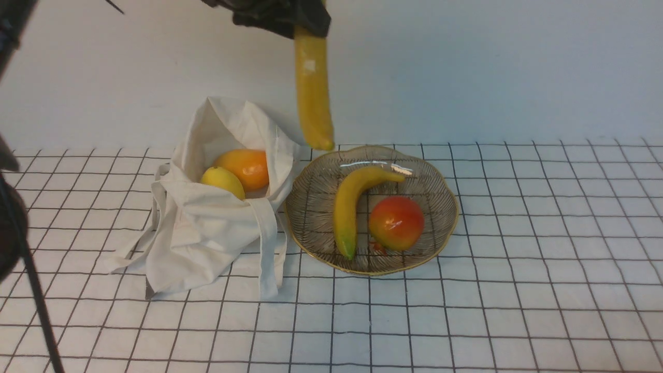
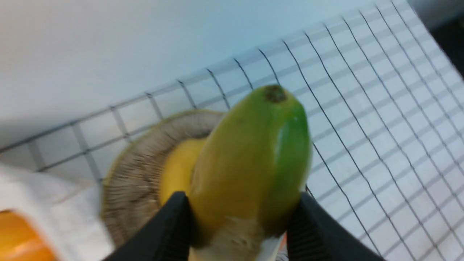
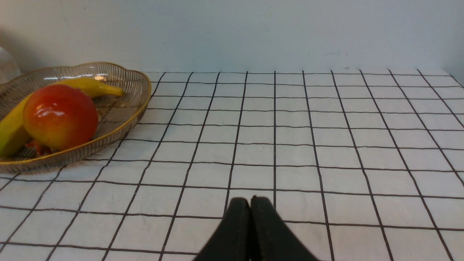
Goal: Take the fruit out of the bag on the white checkered tablecloth and place them on the plate.
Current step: 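Place the banana on the plate with the left gripper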
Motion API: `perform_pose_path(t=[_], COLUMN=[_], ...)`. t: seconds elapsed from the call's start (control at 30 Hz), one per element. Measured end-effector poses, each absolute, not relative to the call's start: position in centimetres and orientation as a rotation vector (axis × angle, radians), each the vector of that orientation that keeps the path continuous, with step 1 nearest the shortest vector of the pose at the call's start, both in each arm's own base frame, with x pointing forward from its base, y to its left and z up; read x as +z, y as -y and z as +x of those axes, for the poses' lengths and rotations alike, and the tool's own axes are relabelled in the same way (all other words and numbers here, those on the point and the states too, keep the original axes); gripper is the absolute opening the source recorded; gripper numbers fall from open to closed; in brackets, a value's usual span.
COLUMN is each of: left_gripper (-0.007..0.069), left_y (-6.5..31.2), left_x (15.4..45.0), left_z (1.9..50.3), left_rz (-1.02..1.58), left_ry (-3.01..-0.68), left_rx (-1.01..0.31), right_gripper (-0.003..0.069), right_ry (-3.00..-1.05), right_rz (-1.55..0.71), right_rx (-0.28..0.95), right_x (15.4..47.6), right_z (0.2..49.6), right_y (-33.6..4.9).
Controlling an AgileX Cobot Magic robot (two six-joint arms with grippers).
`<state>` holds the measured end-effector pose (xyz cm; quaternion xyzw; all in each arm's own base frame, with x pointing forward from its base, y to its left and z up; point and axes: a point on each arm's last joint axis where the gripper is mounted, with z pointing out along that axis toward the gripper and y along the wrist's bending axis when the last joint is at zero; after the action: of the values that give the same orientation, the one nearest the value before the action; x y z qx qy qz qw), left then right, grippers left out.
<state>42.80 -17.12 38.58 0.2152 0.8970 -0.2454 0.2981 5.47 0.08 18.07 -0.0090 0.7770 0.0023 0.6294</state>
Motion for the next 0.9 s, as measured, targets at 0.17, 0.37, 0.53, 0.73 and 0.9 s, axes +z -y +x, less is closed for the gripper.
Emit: perform_pose_path(t=[0.17,0.37,0.53,0.73,0.9], left_gripper=[0.0309,0.0309,0.0309,0.0428,0.0579], left_y=[21.9,24.0,24.8,25.2,25.0], left_x=[31.6,26.8,25.2,24.6,24.2], left_z=[44.2,45.4,45.8,46.0,46.1], left_rz=[0.717,0.766,0.779,0.774,0.791], left_ry=[-2.504,-2.563,-2.560,-2.548,-2.556], left_rx=[-0.675,-0.562,-0.507,-0.506,-0.470], right_gripper=[-0.0016,-0.0016,-0.0016,-0.0016,-0.0016], right_ry=[-1.780,-1.780,-1.780,-1.780,-1.780], right_rz=[-0.021,-0.021,-0.021,-0.021,-0.021], right_rx=[0.005,0.005,0.005,0.005,0.005], right_x=[18.1,18.1,18.1,18.1,18.1], right_z=[5.5,5.5,5.5,5.5,5.5], right_y=[-0.1,-0.1,-0.1,-0.1,-0.1])
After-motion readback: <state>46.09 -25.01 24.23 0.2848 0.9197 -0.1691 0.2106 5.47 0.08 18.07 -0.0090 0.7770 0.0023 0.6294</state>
